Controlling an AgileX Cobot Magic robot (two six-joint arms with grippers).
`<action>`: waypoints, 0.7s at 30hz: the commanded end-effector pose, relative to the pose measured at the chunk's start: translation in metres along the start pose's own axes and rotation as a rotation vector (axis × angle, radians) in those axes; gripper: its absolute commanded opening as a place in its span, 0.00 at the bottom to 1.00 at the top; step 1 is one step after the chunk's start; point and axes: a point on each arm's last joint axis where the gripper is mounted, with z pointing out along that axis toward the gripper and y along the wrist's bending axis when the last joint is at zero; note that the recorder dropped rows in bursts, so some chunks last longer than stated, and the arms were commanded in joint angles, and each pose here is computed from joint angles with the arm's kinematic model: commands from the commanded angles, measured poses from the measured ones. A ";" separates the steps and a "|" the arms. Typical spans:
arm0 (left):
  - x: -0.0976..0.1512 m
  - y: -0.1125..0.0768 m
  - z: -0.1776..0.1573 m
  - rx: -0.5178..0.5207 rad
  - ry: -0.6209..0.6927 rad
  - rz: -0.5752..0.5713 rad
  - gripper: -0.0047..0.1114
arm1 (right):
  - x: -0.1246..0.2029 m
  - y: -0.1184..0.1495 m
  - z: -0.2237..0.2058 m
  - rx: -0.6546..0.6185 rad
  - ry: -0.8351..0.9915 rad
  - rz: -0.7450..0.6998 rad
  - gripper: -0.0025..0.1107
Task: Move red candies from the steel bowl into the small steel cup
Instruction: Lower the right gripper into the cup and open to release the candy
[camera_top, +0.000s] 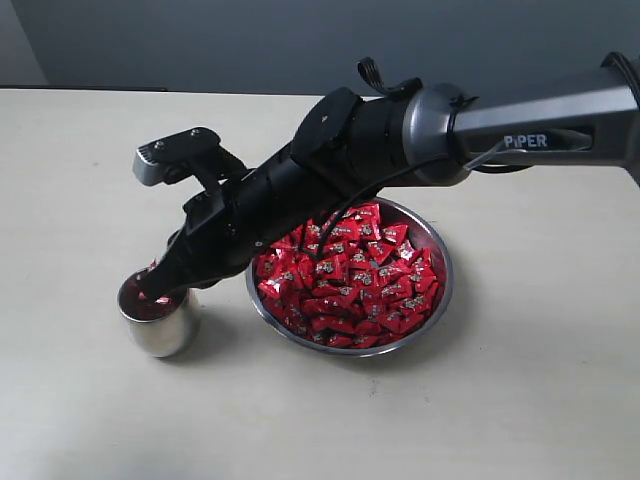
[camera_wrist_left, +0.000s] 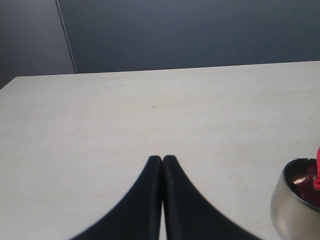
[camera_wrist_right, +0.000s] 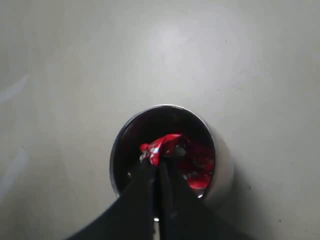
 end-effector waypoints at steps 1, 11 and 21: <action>0.001 0.000 0.000 0.000 -0.002 -0.003 0.04 | -0.002 -0.002 0.000 0.022 -0.006 -0.091 0.01; 0.001 0.000 0.000 0.000 -0.002 -0.003 0.04 | -0.001 -0.001 0.000 0.013 0.000 -0.245 0.01; 0.001 0.000 0.000 0.000 -0.002 -0.003 0.04 | -0.003 0.001 0.000 -0.005 -0.024 -0.259 0.01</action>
